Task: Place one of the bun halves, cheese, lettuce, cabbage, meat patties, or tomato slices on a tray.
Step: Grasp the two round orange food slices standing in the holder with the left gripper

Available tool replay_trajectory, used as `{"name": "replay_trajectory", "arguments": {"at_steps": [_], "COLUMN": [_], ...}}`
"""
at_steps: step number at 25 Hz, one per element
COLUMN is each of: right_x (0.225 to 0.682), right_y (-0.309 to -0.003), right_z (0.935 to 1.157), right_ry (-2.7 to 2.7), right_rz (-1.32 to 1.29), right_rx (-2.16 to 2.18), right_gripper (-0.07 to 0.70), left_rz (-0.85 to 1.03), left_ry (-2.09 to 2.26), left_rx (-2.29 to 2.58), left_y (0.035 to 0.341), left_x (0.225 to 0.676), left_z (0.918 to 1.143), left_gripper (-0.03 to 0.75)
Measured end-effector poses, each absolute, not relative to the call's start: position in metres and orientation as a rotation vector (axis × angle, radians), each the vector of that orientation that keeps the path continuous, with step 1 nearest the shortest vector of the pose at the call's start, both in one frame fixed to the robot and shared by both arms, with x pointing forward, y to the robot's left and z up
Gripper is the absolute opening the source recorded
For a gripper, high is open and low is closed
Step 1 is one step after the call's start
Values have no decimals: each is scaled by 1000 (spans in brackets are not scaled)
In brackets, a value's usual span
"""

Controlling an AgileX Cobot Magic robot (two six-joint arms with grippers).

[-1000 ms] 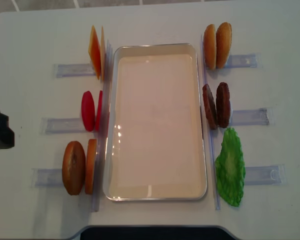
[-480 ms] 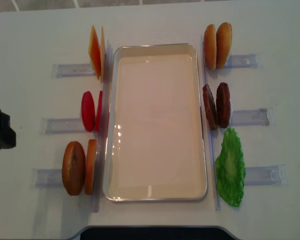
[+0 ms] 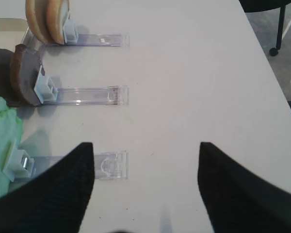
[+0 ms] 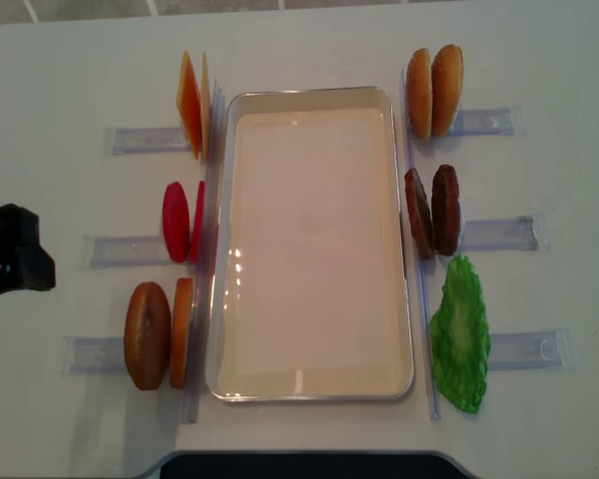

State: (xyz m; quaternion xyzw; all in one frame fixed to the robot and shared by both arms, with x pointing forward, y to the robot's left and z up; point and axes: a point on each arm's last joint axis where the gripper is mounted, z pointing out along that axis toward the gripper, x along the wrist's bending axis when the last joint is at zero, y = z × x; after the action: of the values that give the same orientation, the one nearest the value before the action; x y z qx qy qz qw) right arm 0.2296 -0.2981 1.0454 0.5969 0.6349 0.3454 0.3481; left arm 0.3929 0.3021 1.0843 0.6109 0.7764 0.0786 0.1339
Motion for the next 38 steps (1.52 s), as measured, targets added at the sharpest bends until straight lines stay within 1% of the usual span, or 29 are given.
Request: {"name": "replay_trajectory", "arguments": {"at_steps": [3, 9, 13, 21, 23, 30, 38], "right_x": [230, 230, 230, 230, 230, 230, 230], "right_y": [-298, -298, -298, -298, -298, -298, -298], "right_z": [1045, 1045, 1045, 1045, 1045, 1045, 1045], "right_ry": [1646, 1646, 1646, 1646, 1646, 1646, 1646], "right_rz": [896, 896, 896, 896, 896, 896, 896], "right_rx": [1548, 1548, 1548, 1548, 1548, 1548, 1548], "right_gripper": [467, 467, 467, 467, 467, 467, 467], "left_rz": [210, 146, 89, 86, 78, 72, 103], "left_ry": [2247, 2197, 2192, 2159, 2155, 2197, 2152], "left_rx": [1762, 1828, 1899, 2003, 2020, 2067, 2042], "left_y": [298, 274, 251, 201, 192, 181, 173], "left_x": [393, 394, 398, 405, 408, 422, 436], "left_z": [1084, 1082, 1074, 1054, 1048, 1027, 1017], "left_gripper": [506, 506, 506, 506, 506, 506, 506]}}
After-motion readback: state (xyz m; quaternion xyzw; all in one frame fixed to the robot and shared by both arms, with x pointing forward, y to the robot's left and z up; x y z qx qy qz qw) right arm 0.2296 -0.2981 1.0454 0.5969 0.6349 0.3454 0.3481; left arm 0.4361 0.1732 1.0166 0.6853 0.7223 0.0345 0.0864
